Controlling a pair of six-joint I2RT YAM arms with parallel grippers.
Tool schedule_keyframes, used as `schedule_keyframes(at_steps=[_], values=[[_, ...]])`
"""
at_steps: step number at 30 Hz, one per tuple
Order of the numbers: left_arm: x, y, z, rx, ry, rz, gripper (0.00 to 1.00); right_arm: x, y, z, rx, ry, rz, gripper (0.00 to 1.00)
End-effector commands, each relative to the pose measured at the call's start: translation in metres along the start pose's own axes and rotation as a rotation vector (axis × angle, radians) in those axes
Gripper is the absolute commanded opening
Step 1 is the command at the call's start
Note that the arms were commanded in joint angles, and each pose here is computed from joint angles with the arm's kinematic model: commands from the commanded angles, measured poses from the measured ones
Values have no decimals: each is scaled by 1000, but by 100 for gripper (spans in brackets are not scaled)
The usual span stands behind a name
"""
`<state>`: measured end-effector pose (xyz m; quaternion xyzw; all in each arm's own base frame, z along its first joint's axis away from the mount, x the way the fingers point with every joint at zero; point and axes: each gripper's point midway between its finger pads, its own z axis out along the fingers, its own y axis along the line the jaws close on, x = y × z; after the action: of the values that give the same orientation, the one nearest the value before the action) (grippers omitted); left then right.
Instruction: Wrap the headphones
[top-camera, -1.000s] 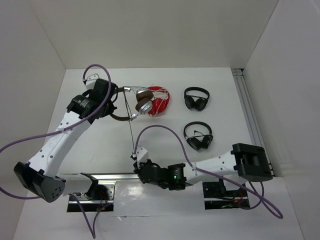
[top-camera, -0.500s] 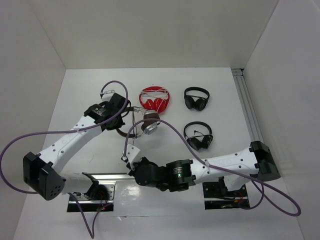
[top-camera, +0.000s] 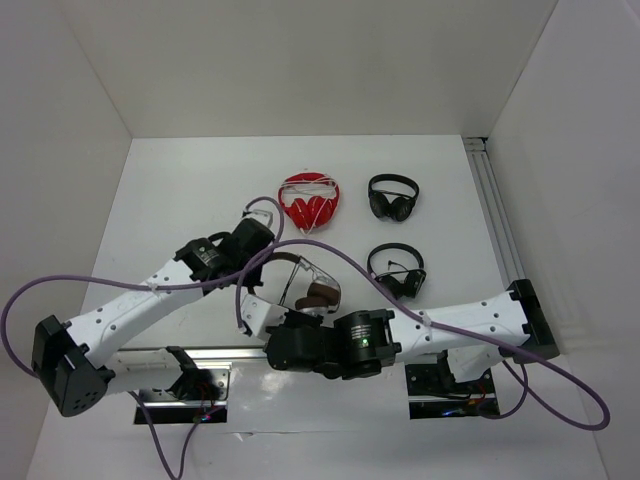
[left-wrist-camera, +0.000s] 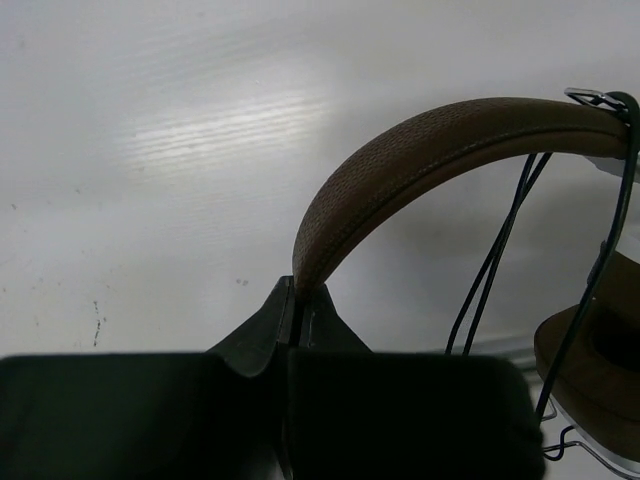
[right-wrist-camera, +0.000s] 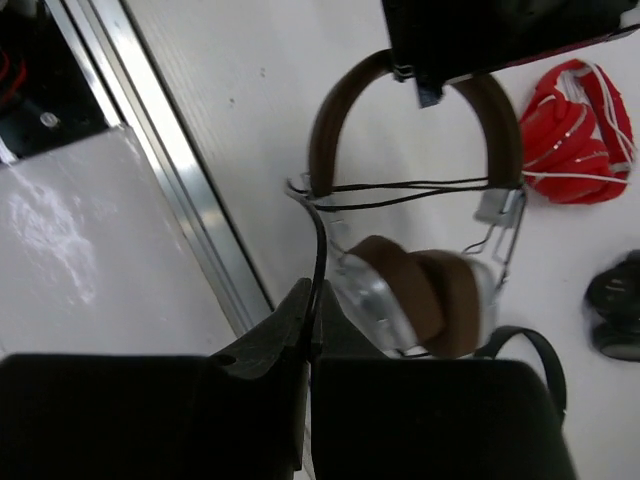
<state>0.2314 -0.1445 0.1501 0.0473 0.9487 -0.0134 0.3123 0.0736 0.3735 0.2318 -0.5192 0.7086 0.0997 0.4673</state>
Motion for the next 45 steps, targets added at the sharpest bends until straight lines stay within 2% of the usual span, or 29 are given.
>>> schedule_keyframes(at_steps=[1,9,16,23,31,39,45], values=[[-7,-25,-19,151,-63,81,0,-2,-19,-14,60,24,-71,0],[14,-19,-44,154,-39,241,0,18,-61,-19,314,102,-143,0],[38,-56,-62,355,21,370,0,6,-102,-24,389,18,-59,0],[42,-70,-83,486,-6,418,0,19,-127,-19,405,15,-5,0],[43,-80,-121,663,-33,463,0,35,-132,-8,334,10,22,0],[23,-62,-129,569,-103,432,0,44,-130,-7,319,20,30,0],[-1,-45,-142,481,-189,367,0,54,-146,-10,366,18,74,5]])
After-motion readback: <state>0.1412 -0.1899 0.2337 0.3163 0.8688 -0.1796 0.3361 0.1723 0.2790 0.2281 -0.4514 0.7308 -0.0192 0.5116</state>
